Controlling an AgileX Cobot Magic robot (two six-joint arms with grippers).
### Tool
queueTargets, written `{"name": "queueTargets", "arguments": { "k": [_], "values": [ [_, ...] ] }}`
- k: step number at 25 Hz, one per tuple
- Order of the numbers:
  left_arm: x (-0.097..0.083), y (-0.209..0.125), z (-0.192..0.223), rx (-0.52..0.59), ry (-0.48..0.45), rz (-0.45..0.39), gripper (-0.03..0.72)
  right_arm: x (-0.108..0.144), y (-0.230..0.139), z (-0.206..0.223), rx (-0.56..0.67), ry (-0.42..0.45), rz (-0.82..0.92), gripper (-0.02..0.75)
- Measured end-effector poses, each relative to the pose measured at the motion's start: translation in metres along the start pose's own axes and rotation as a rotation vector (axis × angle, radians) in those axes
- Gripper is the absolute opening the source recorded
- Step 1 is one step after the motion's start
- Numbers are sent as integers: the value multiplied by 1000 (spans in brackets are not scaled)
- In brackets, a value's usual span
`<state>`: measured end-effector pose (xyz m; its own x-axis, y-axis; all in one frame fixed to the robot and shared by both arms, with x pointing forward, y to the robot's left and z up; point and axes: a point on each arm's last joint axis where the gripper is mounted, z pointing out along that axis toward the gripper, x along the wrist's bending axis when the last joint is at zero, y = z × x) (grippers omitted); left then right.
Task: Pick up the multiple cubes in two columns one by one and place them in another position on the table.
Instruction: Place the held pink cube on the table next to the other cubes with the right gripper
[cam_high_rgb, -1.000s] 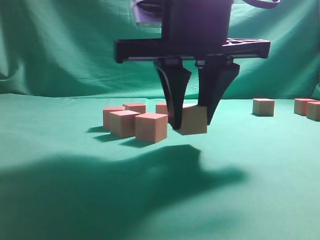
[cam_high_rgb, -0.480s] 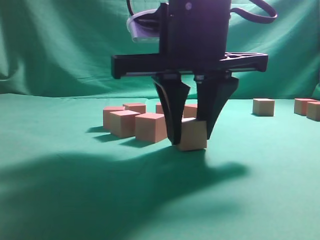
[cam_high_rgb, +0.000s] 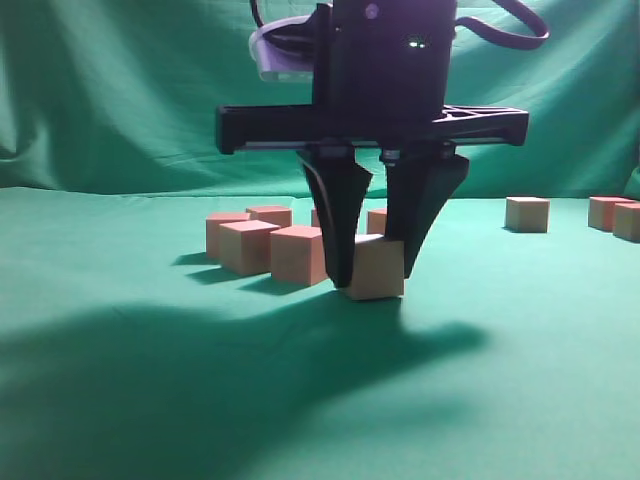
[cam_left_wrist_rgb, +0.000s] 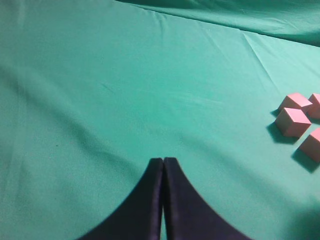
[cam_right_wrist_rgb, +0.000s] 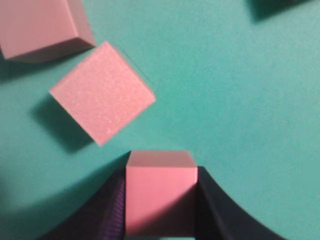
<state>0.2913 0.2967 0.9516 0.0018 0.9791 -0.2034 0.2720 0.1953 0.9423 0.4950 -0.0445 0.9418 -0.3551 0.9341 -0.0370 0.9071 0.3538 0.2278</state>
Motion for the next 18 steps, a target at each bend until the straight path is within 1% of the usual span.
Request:
{"name": "queueTargets", "arguments": {
  "k": [6, 7, 9, 14, 15, 16, 18],
  "values": [
    [0, 0, 0, 0, 0, 0, 0, 0, 0, 0, -2, 1, -3, 270],
    [0, 0, 0, 0, 0, 0, 0, 0, 0, 0, -2, 1, -5, 328],
    [0, 0, 0, 0, 0, 0, 0, 0, 0, 0, -2, 1, -8, 390],
    [0, 0, 0, 0, 0, 0, 0, 0, 0, 0, -2, 1, -38, 601],
    [0, 0, 0, 0, 0, 0, 0, 0, 0, 0, 0, 0, -42, 624],
    [0, 0, 0, 0, 0, 0, 0, 0, -1, 0, 6, -4, -46, 611],
    [0, 0, 0, 0, 0, 0, 0, -1, -1, -2, 27, -16, -58, 611]
  ]
}}
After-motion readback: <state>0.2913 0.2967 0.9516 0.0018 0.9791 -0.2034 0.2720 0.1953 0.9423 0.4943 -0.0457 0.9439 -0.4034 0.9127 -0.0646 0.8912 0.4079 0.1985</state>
